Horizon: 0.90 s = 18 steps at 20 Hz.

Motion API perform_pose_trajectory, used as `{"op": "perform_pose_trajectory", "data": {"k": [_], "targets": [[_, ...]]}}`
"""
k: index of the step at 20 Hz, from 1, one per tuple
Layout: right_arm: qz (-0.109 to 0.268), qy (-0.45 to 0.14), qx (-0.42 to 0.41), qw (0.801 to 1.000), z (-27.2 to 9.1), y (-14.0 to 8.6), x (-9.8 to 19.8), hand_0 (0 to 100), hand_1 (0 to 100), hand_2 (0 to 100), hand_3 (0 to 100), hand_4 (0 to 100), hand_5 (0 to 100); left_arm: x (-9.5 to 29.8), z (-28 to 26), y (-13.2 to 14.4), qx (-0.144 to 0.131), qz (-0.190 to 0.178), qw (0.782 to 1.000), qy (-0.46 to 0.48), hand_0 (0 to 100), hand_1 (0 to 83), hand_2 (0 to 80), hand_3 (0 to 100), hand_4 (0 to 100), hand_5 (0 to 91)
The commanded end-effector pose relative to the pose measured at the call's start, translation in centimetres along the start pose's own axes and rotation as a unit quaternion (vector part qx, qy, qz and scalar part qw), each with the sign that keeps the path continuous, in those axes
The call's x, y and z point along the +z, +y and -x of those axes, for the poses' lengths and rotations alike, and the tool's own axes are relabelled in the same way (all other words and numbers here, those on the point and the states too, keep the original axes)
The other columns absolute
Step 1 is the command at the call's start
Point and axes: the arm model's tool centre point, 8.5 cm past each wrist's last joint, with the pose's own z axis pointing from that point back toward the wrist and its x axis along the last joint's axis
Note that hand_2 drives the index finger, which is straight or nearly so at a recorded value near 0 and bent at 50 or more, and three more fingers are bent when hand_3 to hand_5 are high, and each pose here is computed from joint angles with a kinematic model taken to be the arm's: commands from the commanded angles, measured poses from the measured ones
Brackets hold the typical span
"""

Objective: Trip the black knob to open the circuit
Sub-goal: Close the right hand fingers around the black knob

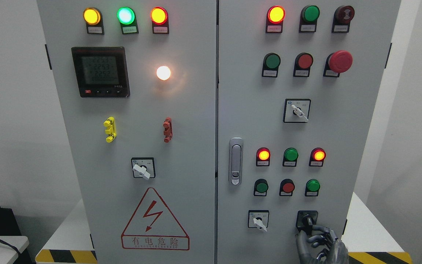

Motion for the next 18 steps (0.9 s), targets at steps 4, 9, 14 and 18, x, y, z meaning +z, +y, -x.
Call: {"op": "perform_pose_trajectory", "data": {"k": [4, 9, 14, 18], "targets": [[0.002, -0.001, 0.0, 1.0, -0.02, -0.01, 0.0, 44, 81, 47, 74, 77, 91, -0.05, -0.51, -0.08, -0.016, 0.003, 1.0, -0.005, 12, 38.9, 0.0, 0, 0, 0.0], [0.001, -0.001, 0.0, 1.0, -0.03, 0.04, 0.02, 44, 81, 48, 76, 78, 91, -0.05, -0.51, -0.09, -0.017, 0.003, 1.0, -0.005, 12, 38.9, 0.0, 0, 0, 0.0], [0.002, -0.001, -0.001, 1.0, -0.08, 0.03, 0.01, 44, 80, 48, 76, 78, 91, -0.05, -0.51, -0.08, -0.016, 0.003, 1.0, -0.005, 12, 38.9, 0.0, 0, 0, 0.0], [0.002, -0.001, -0.001, 1.0, -0.08, 0.03, 0.01, 44, 80, 48, 76, 78, 91, -0.05, -0.51, -0.08, -0.016, 0.003, 1.0, -0.005, 12, 38.9, 0.0, 0, 0, 0.0]]}}
